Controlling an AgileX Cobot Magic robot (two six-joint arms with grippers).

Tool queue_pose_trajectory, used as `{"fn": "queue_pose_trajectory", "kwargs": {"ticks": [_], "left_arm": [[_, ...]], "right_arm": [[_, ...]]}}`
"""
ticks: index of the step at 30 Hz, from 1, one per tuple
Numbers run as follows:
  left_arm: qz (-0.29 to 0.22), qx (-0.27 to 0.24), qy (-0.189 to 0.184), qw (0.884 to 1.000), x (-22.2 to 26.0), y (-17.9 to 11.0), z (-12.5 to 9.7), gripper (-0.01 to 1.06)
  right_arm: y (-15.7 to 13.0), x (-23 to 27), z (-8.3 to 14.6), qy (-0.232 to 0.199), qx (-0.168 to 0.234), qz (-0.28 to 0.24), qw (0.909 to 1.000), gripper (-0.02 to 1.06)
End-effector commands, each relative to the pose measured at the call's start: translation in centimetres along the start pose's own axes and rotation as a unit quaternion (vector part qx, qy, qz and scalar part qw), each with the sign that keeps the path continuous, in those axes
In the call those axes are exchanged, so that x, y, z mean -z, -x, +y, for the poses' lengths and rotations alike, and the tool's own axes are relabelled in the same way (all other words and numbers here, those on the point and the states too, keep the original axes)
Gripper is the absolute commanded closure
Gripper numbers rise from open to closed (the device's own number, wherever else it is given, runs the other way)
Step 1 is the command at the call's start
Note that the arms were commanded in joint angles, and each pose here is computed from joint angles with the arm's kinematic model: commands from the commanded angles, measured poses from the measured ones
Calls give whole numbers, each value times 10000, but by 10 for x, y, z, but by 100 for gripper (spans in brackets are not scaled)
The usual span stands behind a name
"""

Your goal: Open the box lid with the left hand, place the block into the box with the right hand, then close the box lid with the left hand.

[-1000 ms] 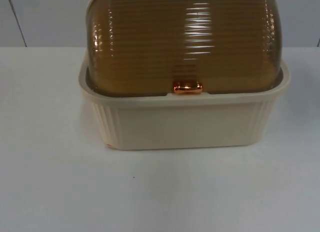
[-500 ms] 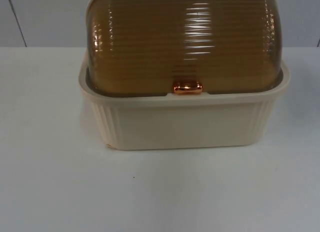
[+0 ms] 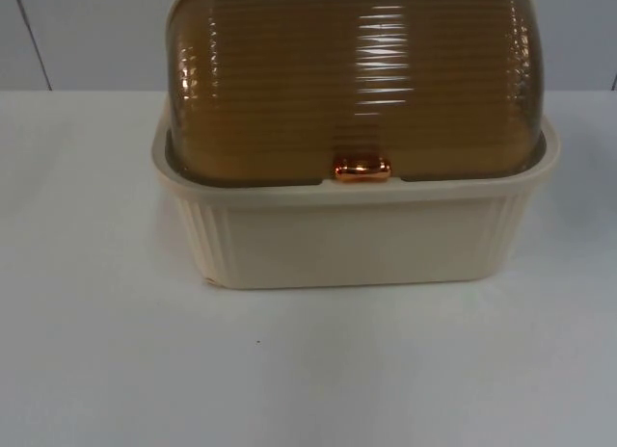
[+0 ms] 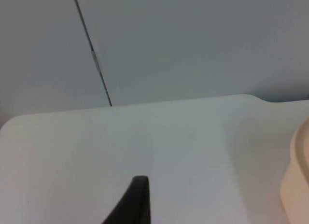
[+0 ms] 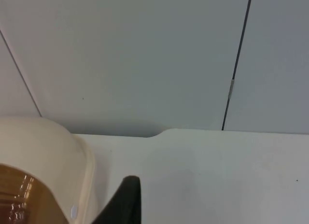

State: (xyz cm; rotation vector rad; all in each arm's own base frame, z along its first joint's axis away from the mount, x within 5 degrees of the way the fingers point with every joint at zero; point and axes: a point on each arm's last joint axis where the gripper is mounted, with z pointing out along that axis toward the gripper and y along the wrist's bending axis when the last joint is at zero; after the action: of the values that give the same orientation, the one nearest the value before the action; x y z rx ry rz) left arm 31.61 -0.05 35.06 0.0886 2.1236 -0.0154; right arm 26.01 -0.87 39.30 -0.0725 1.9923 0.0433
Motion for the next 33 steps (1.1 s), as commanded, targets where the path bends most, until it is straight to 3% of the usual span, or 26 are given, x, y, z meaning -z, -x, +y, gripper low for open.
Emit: {"fn": "queue_pose_trajectory", "kwargs": {"ticks": [1, 5, 9, 10, 14, 15, 18, 21, 25, 29, 33], "left_arm": [[-244, 82, -15, 9997, 8, 6, -2, 1], [-512, 57, 23, 9987, 19, 13, -2, 1], [-1304, -6, 162, 9913, 42, 29, 0, 1], [-1304, -6, 162, 9913, 42, 29, 0, 1], [-2322, 15, 281, 9723, 80, 47, 0, 1], [-2322, 15, 281, 9723, 80, 47, 0, 1], [-2685, 146, 239, 9629, 107, 51, -1, 1], [-2685, 127, 220, 9629, 117, 50, -2, 1], [-2318, -48, 160, 9726, 130, 41, -5, 1], [-2328, -131, 156, 9723, 142, 39, -6, 1], [-2233, -147, 69, 9746, 166, 31, -10, 1]], "right_arm": [[3, 5, 0, -3, 31, -62, 10000, 0], [6, 13, 0, -55, 97, -210, 9997, 0], [17, 29, 1, -167, 93, -764, 9969, 0], [17, 29, 1, -167, 93, -764, 9969, 0], [32, 63, 2, -309, -107, -1679, 9853, 0], [32, 63, 2, -309, -107, -1679, 9853, 0], [40, 95, 5, -288, -313, -2278, 9728, 0], [40, 113, 8, -237, -430, -2438, 9686, 0], [25, 133, 15, -124, -139, -1879, 9820, 0], [18, 150, 19, -94, -19, -1755, 9844, 0], [12, 184, 25, -93, 61, -2099, 9777, 0]]}}
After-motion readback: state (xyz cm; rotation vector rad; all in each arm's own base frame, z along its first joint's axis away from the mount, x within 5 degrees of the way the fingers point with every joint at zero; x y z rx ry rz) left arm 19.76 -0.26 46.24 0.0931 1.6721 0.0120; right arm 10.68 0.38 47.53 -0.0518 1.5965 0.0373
